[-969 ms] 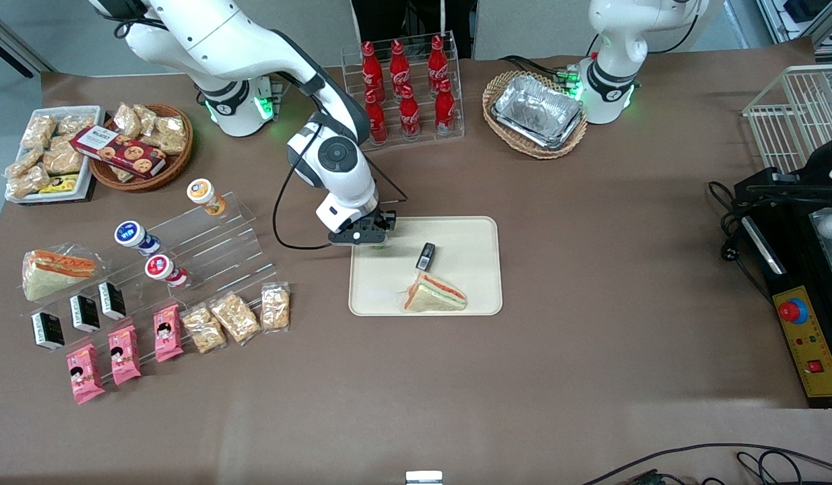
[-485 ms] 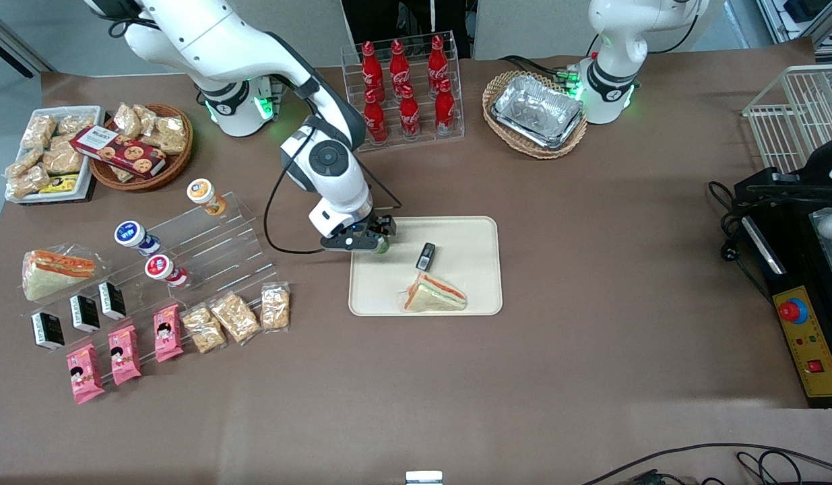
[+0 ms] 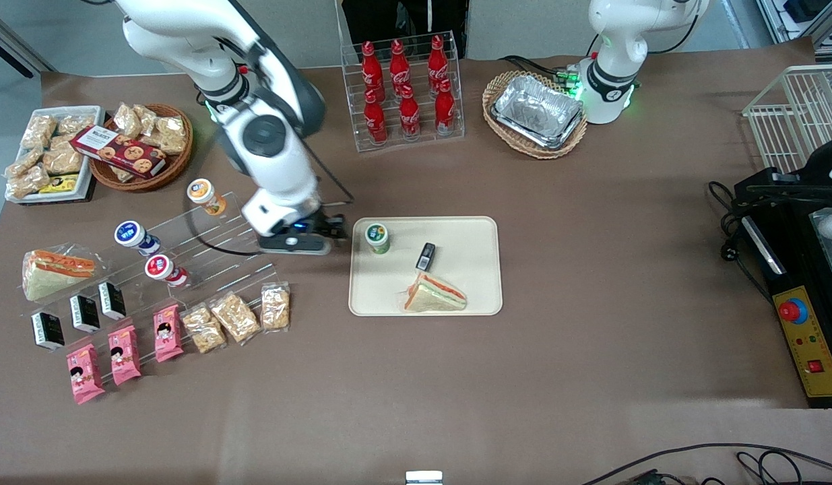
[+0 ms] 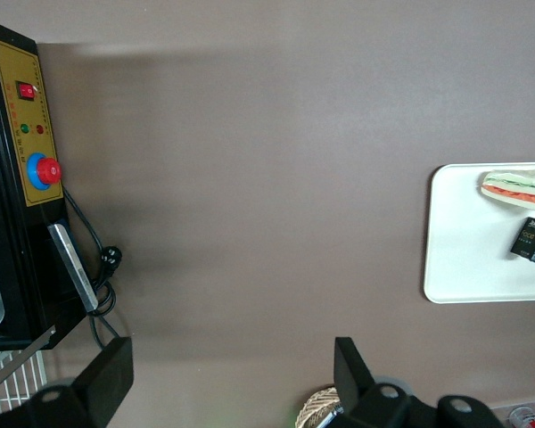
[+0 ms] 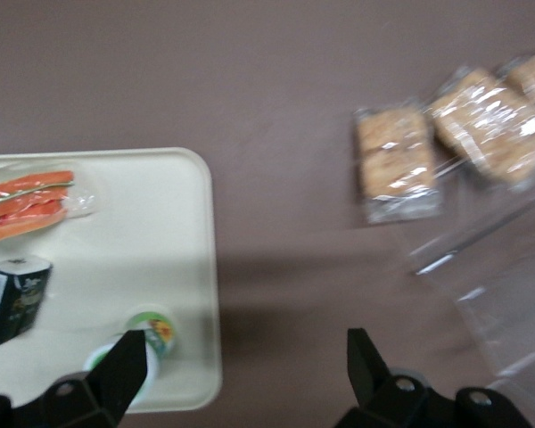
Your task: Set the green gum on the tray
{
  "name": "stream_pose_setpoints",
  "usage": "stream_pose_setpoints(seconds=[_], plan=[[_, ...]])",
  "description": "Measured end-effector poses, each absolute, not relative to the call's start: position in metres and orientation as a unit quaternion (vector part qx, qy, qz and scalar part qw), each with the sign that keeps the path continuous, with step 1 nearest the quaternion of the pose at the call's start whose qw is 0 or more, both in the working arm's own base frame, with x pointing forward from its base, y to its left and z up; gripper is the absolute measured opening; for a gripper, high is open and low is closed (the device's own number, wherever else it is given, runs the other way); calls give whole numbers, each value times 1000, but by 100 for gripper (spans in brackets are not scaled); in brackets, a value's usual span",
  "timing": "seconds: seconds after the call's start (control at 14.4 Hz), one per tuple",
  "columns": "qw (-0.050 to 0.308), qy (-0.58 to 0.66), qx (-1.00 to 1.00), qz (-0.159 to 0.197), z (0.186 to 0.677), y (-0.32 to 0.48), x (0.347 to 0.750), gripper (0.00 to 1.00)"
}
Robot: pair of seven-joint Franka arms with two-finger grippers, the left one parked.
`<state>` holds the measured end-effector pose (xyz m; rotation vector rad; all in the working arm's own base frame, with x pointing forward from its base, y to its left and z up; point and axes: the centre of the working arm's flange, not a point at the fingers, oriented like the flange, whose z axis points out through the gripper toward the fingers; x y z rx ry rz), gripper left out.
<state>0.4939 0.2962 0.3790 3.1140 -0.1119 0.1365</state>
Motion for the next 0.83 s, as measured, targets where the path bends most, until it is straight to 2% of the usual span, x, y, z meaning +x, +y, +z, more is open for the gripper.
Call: stream_pose_setpoints(seconds=[0.28,0.69,0.83], plan=[[13,1,1000,16,444,218,518,100],[7,70,998,1,470,90,553,100],[2,74,997,-14,495,61,556,100]])
